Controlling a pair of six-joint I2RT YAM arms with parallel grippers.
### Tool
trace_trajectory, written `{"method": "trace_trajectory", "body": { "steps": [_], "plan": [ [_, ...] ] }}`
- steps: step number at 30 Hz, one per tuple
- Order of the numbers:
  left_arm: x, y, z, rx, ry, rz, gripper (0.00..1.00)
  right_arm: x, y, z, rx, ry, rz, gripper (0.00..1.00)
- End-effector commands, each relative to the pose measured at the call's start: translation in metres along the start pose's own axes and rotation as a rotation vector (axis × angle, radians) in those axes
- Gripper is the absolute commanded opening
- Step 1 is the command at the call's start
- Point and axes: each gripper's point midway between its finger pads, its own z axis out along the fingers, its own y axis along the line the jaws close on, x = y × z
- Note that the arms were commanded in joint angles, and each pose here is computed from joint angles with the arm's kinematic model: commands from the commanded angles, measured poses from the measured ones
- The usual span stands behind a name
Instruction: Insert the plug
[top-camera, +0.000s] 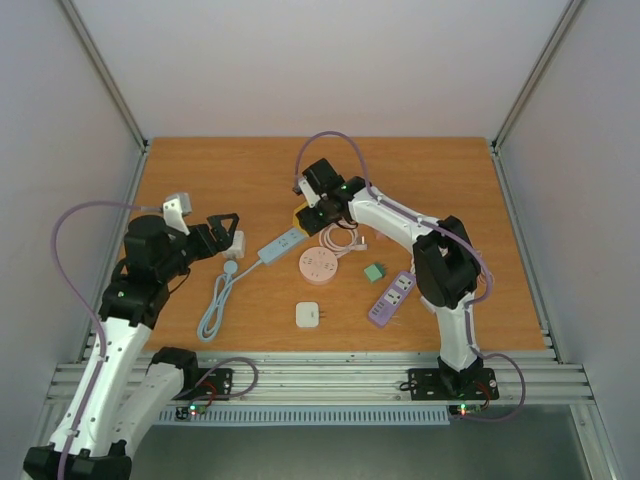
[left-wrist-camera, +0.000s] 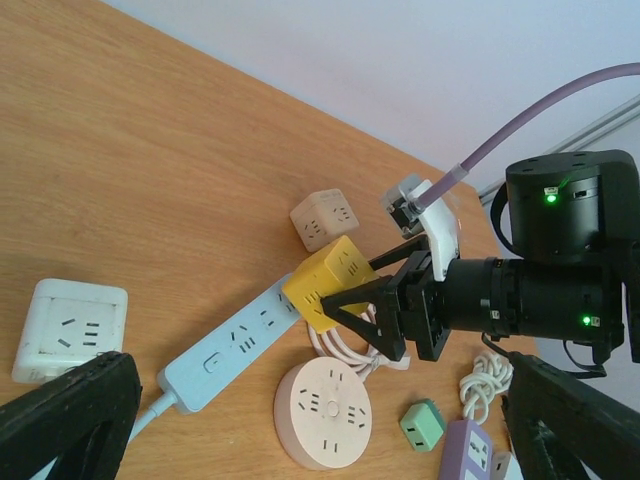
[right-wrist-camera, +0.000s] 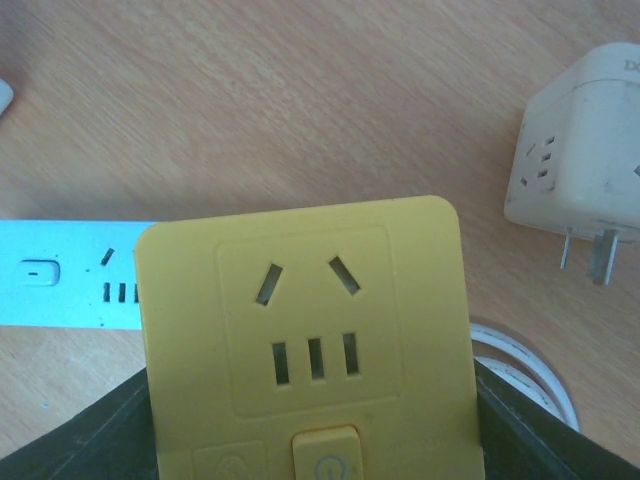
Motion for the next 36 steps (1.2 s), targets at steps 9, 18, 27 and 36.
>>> {"method": "trace_trajectory", "body": {
  "steps": [9,18,27,36],
  "plan": [
    [-0.008,-0.002,0.006,0.003,-0.014,0.033,0.99,-0.007,0.0,0.013,-0.026,-0.007,-0.032,0.58],
    [-0.009,-0.002,0.01,-0.001,-0.008,0.036,0.99,-0.001,0.002,0.02,-0.042,0.019,-0.048,0.58],
    [-0.006,0.002,0.013,-0.011,0.005,0.038,0.99,0.026,0.002,0.036,-0.048,0.116,-0.079,0.59],
    [-0.007,0.004,0.016,-0.019,0.01,0.043,0.99,0.057,-0.004,0.059,0.057,0.198,-0.154,0.59]
  ]
}}
